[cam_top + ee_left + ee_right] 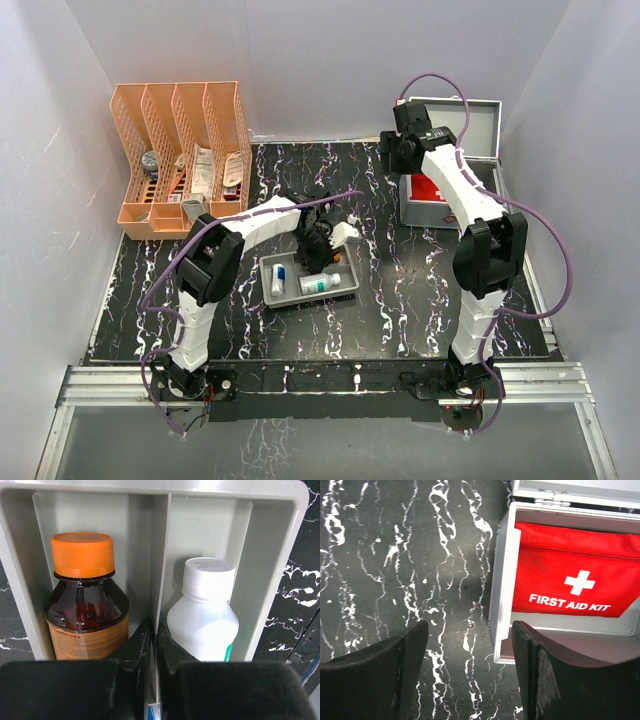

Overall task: Organize the medicine kit
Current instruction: Pick up the medicine box compartment at the center of the board, then move the medicine box to the center of the board.

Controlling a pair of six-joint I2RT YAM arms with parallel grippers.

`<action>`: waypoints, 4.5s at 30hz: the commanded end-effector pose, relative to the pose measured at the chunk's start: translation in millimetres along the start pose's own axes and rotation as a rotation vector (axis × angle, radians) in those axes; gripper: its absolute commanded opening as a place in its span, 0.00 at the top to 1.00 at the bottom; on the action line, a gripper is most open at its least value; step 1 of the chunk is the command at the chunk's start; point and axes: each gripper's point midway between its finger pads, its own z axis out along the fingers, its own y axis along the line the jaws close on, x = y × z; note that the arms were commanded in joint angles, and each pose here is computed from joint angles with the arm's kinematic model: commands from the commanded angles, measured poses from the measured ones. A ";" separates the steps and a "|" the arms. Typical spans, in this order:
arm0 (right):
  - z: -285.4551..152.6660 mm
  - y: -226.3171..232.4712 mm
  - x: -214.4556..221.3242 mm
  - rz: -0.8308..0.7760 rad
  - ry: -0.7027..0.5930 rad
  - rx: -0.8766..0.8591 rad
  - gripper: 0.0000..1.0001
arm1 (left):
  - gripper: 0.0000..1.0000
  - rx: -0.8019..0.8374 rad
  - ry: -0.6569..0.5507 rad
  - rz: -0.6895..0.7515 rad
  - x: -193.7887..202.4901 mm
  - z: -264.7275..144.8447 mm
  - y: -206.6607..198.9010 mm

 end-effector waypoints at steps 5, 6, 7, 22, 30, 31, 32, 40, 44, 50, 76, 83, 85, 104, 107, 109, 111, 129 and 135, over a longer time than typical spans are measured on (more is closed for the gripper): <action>6.1 -31.0 -13.1 0.037 -0.065 0.145 0.29 | 1.00 0.035 0.071 -0.089 28.4 -21.9 -21.0; 9.1 -31.5 -10.8 0.036 -0.059 0.147 0.29 | 1.00 0.032 0.071 -0.090 28.3 -24.0 -21.8; 13.1 -31.0 -7.5 0.035 -0.050 0.147 0.29 | 1.00 0.029 0.070 -0.090 27.9 -25.5 -22.1; 46.4 -24.7 34.3 0.034 0.043 0.121 0.39 | 1.00 -0.013 0.075 -0.090 26.3 -40.5 -22.0; 47.3 -25.3 43.3 0.036 0.068 0.122 0.42 | 1.00 -0.049 0.091 -0.059 33.6 -30.4 -11.0; 47.1 -25.5 44.4 0.035 0.069 0.121 0.42 | 1.00 -0.053 0.093 -0.057 35.3 -28.5 -9.5; 47.4 -25.7 45.2 0.036 0.071 0.120 0.42 | 1.00 -0.059 0.094 -0.054 36.1 -27.8 -7.9; 54.4 -27.2 58.6 0.035 0.115 0.113 0.45 | 1.00 -0.158 0.093 -0.005 36.9 -33.3 8.1; 58.9 -25.1 63.0 0.039 0.130 0.104 0.44 | 1.00 -0.204 0.095 0.021 34.1 -38.9 15.9; 64.2 -24.8 69.5 0.039 0.149 0.106 0.48 | 1.00 -0.245 0.093 0.066 27.1 -49.7 23.3; 45.8 -27.1 112.4 0.086 0.213 0.091 1.00 | 1.00 -0.370 0.059 0.143 -5.6 -120.2 24.2; 34.4 -20.4 129.6 0.099 0.227 0.074 1.00 | 1.00 -0.417 0.024 0.145 -19.9 -150.1 19.5; 31.9 -14.9 135.0 0.098 0.231 0.066 1.00 | 1.00 -0.427 0.022 0.144 -20.1 -155.9 18.0; -6.7 95.7 184.5 -0.010 0.281 -0.083 1.00 | 1.00 -0.523 -0.007 0.061 9.6 -212.4 11.5; -14.7 114.6 197.1 -0.029 0.295 -0.111 1.00 | 1.00 -0.528 -0.006 0.041 16.1 -216.4 12.4; -20.0 126.0 205.1 -0.040 0.303 -0.128 1.00 | 1.00 -0.530 -0.004 0.022 22.5 -219.1 14.9; -24.6 136.9 213.2 -0.052 0.314 -0.143 1.00 | 1.00 -0.531 -0.001 0.007 28.9 -220.8 17.8; -39.8 203.8 231.1 -0.113 0.343 -0.233 1.00 | 1.00 -0.550 0.003 -0.048 50.3 -226.6 33.2; -32.2 221.7 217.1 -0.119 0.335 -0.242 1.00 | 1.00 -0.554 0.006 -0.059 54.7 -228.8 35.5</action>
